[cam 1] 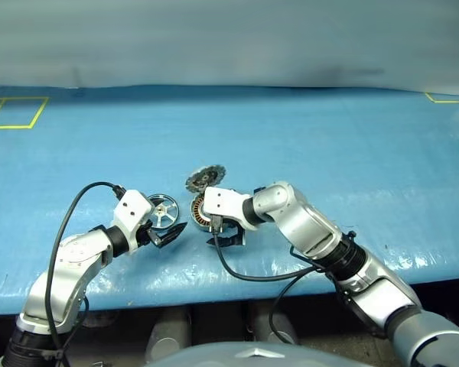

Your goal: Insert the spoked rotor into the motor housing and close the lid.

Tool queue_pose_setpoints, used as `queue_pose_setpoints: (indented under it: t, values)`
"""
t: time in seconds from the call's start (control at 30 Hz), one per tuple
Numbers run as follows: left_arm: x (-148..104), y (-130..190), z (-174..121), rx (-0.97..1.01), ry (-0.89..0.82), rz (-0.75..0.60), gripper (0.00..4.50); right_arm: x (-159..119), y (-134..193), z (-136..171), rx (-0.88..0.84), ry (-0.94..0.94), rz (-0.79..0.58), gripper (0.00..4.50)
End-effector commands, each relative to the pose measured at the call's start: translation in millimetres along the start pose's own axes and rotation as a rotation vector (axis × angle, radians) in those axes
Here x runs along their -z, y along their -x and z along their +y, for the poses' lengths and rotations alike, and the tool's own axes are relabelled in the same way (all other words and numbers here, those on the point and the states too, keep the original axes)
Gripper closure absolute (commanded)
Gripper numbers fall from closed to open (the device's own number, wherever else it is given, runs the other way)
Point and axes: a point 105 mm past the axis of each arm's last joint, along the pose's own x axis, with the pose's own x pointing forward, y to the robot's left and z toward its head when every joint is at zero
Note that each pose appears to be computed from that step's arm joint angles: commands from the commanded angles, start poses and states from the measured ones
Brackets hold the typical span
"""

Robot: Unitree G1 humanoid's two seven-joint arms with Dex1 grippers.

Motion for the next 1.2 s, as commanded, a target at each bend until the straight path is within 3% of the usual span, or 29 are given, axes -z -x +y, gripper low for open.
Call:
queue_pose_setpoints:
  t: [0.03, 0.23, 0.37, 0.5, 0.63, 0.8, 1.2]
  values:
    - [-7, -1, 0, 0.008, -0.008, -0.027, 0.0, -25, 20, -9, 0.052, 0.053, -0.087, 0.05]
    - [-9, -1, -1, 0.015, -0.013, -0.03, 0.0, -39, 63, -9, 0.098, -0.037, -0.305, 0.05]
    - [-9, 0, -2, 0.016, -0.01, -0.03, 0.0, -14, 93, -8, 0.211, -0.19, -0.436, 0.05]
    - [-7, 2, -2, 0.018, -0.005, -0.024, 0.0, 47, 106, -5, 0.413, -0.403, -0.395, 0.05]
    - [-6, 3, -2, 0.02, -0.002, -0.016, 0.0, 86, 103, -2, 0.629, -0.519, -0.364, 0.05]
    - [-7, 1, -2, 0.031, -0.002, -0.015, 0.0, 105, 87, -10, 0.816, -0.615, -0.39, 0.05]
    - [-8, 0, -1, 0.034, -0.008, -0.015, 0.0, 130, 58, -5, 0.875, -0.738, -0.347, 0.05]
